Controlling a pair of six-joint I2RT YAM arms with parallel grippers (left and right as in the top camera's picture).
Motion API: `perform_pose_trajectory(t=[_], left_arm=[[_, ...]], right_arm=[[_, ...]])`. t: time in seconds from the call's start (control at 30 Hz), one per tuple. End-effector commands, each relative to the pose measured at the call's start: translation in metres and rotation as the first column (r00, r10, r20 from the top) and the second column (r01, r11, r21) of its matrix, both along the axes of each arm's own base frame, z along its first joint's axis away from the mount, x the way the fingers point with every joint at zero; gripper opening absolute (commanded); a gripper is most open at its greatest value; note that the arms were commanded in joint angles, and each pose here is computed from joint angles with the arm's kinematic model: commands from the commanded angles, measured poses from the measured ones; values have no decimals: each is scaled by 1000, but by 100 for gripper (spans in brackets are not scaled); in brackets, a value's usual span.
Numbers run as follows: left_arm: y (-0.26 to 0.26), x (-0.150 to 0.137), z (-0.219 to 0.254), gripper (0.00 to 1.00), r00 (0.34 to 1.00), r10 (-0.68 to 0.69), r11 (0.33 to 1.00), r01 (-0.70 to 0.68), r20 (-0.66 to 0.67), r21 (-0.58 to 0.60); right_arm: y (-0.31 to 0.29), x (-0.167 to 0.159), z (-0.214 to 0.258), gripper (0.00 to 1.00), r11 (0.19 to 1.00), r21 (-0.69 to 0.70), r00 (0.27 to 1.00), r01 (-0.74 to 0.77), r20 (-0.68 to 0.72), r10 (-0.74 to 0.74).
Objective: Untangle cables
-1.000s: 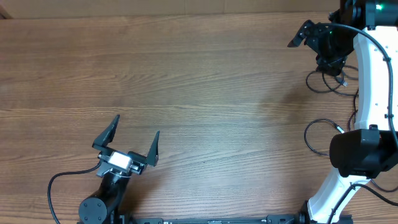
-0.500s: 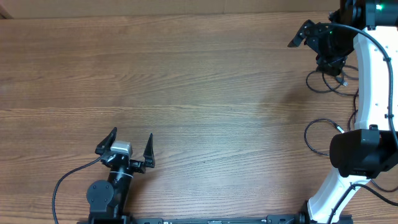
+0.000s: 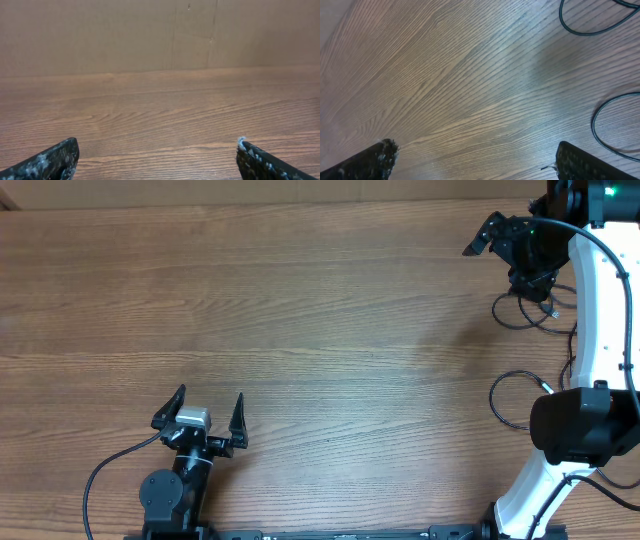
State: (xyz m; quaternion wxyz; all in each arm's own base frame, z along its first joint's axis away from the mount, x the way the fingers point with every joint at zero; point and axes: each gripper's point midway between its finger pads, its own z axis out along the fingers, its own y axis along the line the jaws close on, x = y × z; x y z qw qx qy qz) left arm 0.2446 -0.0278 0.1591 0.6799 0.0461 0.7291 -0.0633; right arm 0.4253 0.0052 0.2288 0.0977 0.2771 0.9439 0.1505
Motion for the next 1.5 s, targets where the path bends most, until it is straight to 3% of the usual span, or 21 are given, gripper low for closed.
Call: perform_pose_trajectory(t=[0.0, 1.03, 1.13, 1.23, 1.47], left_arm=[[3, 0, -1, 99, 1000, 15, 1000, -15, 1, -5], [3, 0, -1, 100, 1000, 15, 1000, -15, 1, -5], [3, 0, -1, 100, 1000, 15, 1000, -15, 1, -5], [3, 0, -1, 100, 1000, 15, 1000, -15, 1, -5], [3, 0, -1, 100, 1000, 15, 1000, -15, 1, -5]], right_arm=[[0, 3, 4, 100, 1000, -2, 1000, -3, 17, 3], [0, 4, 3, 100, 1000, -2, 1000, -4, 18, 4], [-13, 0, 10, 100, 997, -81, 999, 12, 33, -10], [-21, -6, 30, 100, 991, -128, 996, 33, 90, -21], [-14, -8, 109, 100, 984, -166, 930, 63, 367, 3]])
